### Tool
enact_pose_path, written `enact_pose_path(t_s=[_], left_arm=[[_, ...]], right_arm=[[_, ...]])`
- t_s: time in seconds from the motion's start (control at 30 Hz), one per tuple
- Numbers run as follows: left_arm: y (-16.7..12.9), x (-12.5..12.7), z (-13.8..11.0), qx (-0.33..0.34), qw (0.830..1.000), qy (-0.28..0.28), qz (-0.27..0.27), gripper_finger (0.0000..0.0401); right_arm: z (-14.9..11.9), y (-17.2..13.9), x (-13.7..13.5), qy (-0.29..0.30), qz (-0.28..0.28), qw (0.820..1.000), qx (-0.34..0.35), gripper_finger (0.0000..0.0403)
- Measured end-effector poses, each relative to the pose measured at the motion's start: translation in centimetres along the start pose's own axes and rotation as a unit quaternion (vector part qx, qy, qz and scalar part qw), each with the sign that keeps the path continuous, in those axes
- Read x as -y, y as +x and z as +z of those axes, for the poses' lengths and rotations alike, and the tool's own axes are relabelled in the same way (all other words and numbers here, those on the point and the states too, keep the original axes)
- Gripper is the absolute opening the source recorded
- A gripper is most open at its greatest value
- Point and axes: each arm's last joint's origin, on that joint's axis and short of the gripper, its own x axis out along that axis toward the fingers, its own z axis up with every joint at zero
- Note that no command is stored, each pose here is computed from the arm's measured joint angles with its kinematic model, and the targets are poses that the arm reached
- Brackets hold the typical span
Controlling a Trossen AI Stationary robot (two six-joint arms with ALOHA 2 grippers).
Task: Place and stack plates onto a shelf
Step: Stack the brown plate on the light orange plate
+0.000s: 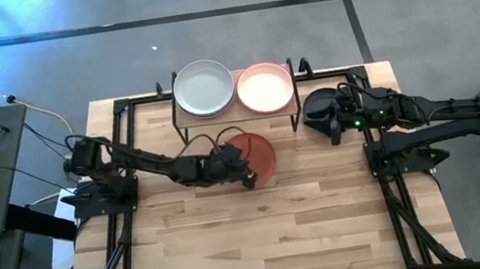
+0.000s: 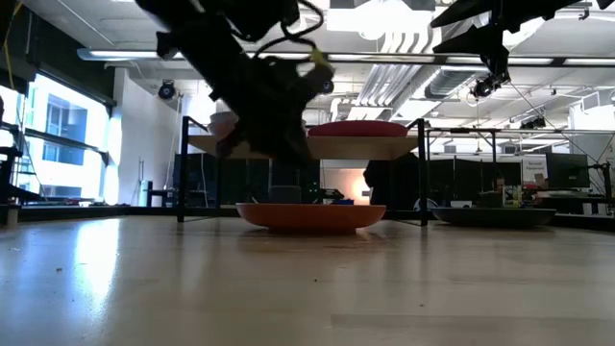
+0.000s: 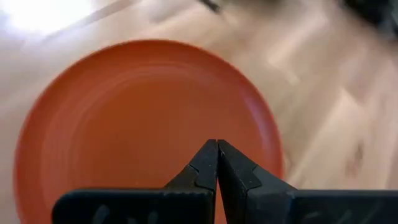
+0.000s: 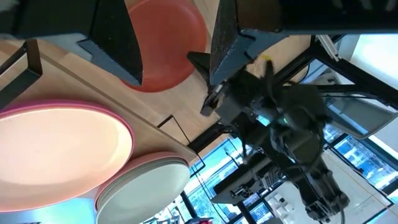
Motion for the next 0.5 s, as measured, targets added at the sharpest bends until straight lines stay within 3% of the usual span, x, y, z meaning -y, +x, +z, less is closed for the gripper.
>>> enact_pose_path(t_s=[0.13, 0.2, 0.5], left_arm=[[0.5, 0.1, -2.3, 0.031, 0.988, -0.145, 0.051, 0.0000], [0.8, 0.2, -3.2, 0.035, 0.980, -0.185, 0.060, 0.0000], [3.7, 0.7, -3.7, -0.017, 0.986, -0.162, 0.041, 0.0000]], right_arm=[[0.0, 0.0, 0.0, 0.000, -0.001, 1.000, -0.001, 0.0168], [0.0, 0.0, 0.0, 0.000, -0.002, 1.000, -0.003, 0.0168], [-0.1, 0.0, 0.1, -0.003, -0.004, 1.000, -0.006, 0.0168]])
